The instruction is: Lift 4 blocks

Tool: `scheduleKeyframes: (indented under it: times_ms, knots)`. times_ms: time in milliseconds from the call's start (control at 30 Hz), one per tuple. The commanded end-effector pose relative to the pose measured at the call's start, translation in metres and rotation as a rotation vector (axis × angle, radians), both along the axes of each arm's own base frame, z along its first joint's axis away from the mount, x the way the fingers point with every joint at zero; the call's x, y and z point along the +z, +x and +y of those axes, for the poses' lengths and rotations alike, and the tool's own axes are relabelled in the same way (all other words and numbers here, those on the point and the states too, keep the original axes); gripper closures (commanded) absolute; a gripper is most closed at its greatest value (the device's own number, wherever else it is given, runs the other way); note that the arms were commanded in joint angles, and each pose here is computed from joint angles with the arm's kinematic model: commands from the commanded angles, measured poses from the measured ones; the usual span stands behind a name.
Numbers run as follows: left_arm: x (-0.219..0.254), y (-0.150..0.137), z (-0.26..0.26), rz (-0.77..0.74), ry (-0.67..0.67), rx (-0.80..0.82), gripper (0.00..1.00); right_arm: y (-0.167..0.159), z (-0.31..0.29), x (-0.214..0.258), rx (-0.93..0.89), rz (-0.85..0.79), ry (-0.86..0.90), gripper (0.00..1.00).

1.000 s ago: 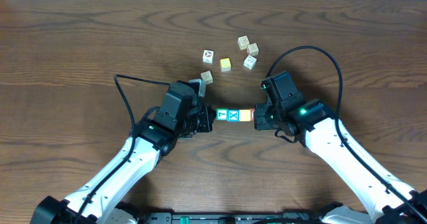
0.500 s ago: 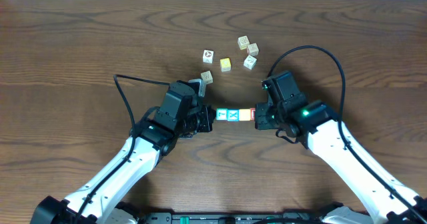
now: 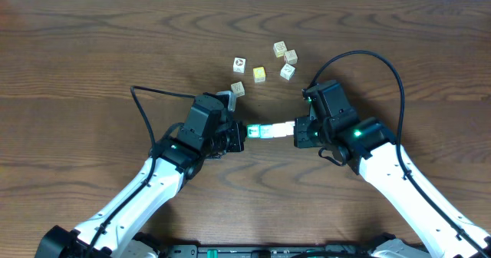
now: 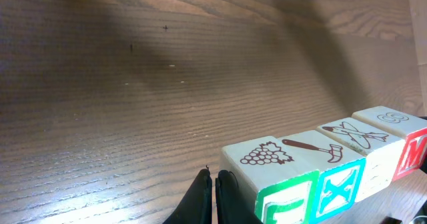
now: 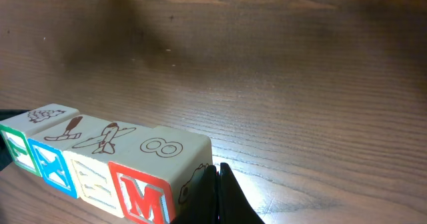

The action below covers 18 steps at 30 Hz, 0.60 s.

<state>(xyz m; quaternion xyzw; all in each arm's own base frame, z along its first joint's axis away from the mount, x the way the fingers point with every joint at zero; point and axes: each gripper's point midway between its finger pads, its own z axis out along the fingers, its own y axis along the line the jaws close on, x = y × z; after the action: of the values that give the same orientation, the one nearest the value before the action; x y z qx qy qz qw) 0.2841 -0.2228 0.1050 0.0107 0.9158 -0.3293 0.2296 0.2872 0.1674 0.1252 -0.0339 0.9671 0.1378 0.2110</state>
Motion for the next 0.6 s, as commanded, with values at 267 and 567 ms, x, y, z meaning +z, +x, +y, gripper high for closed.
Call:
scheduleKeyframes:
  times_ms: [267,567]
  knots:
    - [0.0665,-0.0173,-0.0468,-0.067,-0.210,-0.193,0.93,-0.0346,0.0679,0.0288,0.233,0.077,0.259,0.99]
    - [0.0673,-0.0173,-0.0467,-0.069,-0.210,-0.193,0.93,-0.0347,0.0650,0.0266,0.224,0.080,0.243,0.99]
